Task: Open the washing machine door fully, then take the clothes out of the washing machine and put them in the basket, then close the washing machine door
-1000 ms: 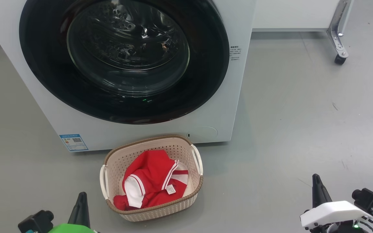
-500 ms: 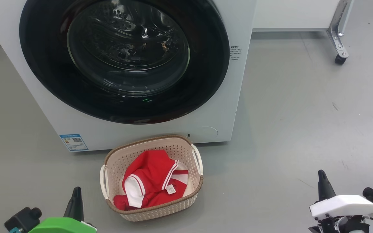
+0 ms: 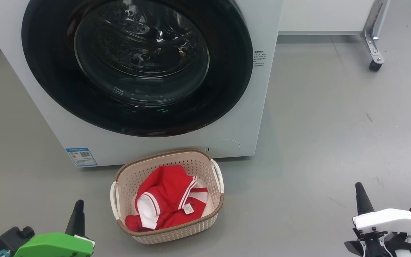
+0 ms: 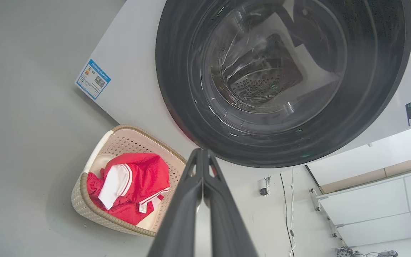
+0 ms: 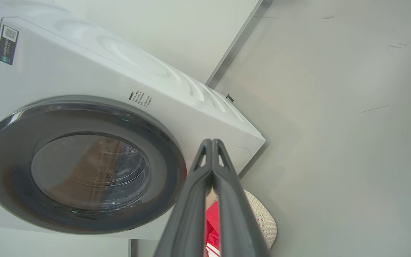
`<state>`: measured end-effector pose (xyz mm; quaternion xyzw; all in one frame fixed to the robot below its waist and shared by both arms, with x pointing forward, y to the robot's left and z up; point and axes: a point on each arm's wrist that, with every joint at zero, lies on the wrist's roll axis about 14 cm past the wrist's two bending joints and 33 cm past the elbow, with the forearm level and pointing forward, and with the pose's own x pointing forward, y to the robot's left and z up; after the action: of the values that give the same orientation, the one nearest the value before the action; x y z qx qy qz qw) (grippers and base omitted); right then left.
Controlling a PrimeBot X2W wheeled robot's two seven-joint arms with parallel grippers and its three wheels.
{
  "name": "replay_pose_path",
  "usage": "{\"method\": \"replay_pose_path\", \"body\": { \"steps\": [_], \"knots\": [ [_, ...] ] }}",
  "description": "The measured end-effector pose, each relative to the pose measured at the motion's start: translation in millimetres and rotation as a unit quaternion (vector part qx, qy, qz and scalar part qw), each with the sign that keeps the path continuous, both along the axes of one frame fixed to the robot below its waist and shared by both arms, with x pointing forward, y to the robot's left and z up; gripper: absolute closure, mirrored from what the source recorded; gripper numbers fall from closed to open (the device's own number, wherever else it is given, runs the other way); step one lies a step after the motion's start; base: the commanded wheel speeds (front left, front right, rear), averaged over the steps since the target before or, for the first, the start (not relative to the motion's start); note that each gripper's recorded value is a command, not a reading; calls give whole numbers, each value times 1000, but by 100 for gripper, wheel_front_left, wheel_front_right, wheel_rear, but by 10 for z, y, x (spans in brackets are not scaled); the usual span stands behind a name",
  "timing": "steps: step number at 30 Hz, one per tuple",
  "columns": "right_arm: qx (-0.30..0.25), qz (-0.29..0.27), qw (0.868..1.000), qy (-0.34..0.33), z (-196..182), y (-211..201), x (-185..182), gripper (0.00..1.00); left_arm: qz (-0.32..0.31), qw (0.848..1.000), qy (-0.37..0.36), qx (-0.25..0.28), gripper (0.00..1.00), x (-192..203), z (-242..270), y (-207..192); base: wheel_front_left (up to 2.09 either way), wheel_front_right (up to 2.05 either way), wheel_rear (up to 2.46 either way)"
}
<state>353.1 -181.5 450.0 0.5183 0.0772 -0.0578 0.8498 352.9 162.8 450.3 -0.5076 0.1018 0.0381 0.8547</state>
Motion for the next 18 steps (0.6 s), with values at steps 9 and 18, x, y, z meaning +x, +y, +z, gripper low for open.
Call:
{"method": "replay_pose_path", "body": {
  "steps": [9,18],
  "knots": [
    [57,-12,998,-7,54,-53,48,100,11,998,-8,-60,100,49,59,46,0,0,0],
    [120,-23,992,-21,140,-114,110,100,25,992,-19,-126,100,100,129,106,0,0,0]
  ]
}}
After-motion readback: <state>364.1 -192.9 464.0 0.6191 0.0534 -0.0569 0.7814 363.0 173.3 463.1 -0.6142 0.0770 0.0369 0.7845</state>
